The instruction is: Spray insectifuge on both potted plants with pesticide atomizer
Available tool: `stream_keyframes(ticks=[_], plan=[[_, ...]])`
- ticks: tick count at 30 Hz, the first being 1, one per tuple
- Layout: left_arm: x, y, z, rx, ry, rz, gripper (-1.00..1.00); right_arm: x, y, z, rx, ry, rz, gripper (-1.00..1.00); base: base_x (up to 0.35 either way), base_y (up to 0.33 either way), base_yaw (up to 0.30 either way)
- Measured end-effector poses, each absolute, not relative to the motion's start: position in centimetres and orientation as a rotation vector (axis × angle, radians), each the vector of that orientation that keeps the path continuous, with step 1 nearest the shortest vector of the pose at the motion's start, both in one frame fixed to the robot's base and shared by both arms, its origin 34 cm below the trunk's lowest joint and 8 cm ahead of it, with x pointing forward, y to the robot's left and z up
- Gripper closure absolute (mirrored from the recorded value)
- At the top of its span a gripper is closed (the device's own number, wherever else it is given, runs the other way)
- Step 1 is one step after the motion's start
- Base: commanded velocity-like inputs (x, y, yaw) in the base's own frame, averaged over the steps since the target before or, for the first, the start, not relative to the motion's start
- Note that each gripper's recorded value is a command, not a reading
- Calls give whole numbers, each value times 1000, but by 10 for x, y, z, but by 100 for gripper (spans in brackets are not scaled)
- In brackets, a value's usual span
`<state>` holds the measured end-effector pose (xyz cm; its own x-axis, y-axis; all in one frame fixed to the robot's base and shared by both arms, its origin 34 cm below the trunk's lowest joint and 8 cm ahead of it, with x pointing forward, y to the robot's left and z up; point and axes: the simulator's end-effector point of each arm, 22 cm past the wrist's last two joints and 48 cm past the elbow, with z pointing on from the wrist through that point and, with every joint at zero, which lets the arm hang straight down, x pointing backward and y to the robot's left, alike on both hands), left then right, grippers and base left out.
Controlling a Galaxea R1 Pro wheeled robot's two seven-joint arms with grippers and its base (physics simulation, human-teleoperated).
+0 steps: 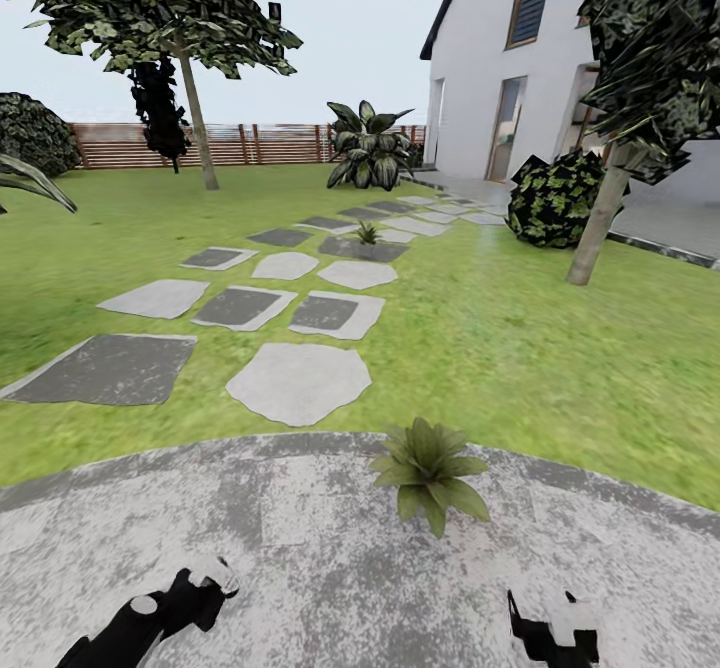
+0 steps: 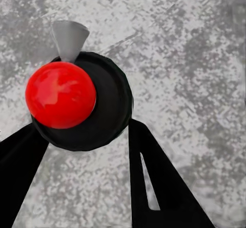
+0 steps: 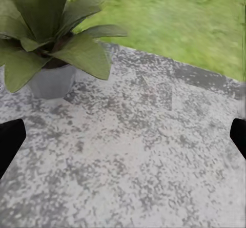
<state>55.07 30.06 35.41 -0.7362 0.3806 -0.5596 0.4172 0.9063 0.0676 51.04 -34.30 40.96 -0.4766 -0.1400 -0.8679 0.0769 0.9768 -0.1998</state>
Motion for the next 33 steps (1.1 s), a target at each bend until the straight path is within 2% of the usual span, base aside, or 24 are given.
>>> stream_keyframes(ticks=[3,7,14,21,22,33], plan=[[543,294,350,719,2481,-77,100,522,-329,419,-209,2018,-268,-100,0,0,0],[530,286,343,931,2478,-79,100,540,-277,424,-589,1942,-258,-100,0,0,0],[523,264,349,1135,2439,-172,100,572,-219,424,-851,1939,-94,-100,0,0,0],[532,245,370,1277,2406,-283,100,591,-162,433,-1046,1983,190,-100,0,0,0],[532,244,371,1308,2405,-285,100,591,-152,436,-1067,1976,228,100,0,0,0],[525,233,367,1477,2416,-245,100,591,-83,458,-1258,1861,369,100,0,0,0]])
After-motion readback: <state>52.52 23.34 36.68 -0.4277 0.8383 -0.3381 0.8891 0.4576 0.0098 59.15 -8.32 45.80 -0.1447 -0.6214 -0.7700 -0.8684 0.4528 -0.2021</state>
